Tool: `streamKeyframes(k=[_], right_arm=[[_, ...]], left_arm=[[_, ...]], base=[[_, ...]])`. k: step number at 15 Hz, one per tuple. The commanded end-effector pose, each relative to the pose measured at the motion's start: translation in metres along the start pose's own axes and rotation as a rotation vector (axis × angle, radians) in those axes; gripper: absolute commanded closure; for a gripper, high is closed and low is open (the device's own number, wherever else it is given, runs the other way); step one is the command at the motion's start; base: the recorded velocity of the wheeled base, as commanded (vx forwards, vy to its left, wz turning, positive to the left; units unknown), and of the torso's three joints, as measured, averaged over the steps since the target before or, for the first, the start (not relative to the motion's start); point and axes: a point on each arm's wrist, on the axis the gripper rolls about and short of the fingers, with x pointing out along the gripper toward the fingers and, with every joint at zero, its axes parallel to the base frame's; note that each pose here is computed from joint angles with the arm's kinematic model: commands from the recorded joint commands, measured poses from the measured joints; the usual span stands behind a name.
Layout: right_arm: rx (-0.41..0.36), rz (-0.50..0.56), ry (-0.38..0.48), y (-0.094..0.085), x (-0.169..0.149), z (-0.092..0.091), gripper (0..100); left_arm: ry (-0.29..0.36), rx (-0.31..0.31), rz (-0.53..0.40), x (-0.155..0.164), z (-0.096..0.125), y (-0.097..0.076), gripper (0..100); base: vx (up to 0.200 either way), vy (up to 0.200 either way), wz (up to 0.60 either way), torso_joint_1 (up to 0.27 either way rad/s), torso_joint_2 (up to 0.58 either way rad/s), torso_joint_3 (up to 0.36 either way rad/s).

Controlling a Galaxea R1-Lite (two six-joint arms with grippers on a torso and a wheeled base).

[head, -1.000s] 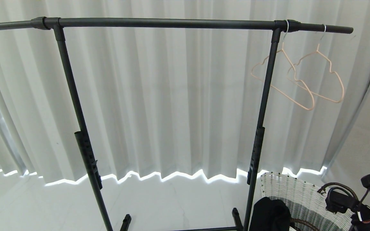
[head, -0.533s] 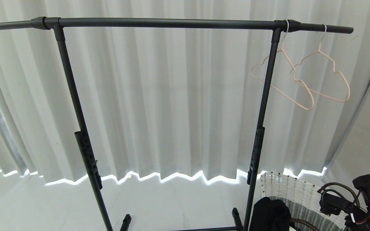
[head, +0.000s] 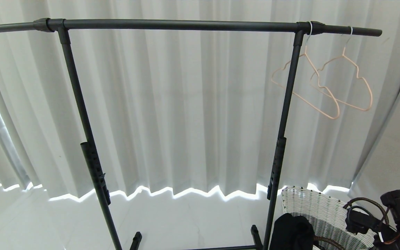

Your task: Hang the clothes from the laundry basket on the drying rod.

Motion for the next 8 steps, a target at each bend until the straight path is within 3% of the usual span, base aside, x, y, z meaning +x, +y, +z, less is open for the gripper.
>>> streamKeyframes(k=[1, 7, 8], right_arm=[[0.016, -0.01, -0.01, 0.001, -0.005, -0.001, 100], [0.077, -0.124, -0.145, 0.013, -0.052, -0.014, 100], [0.09, -0.212, -0.238, 0.013, -0.079, -0.015, 100]], left_arm=[[0.001, 0.0, -0.001, 0.0, 0.0, 0.0, 0], [0.001, 0.0, -0.001, 0.0, 0.0, 0.0, 0], [-0.001, 0.0, -0.001, 0.0, 0.0, 0.0, 0]], base=[[0.0, 0.0, 0.0, 0.0, 0.0, 0.0], [0.0, 0.0, 0.0, 0.0, 0.0, 0.0], [0.0, 0.0, 0.0, 0.0, 0.0, 0.0]])
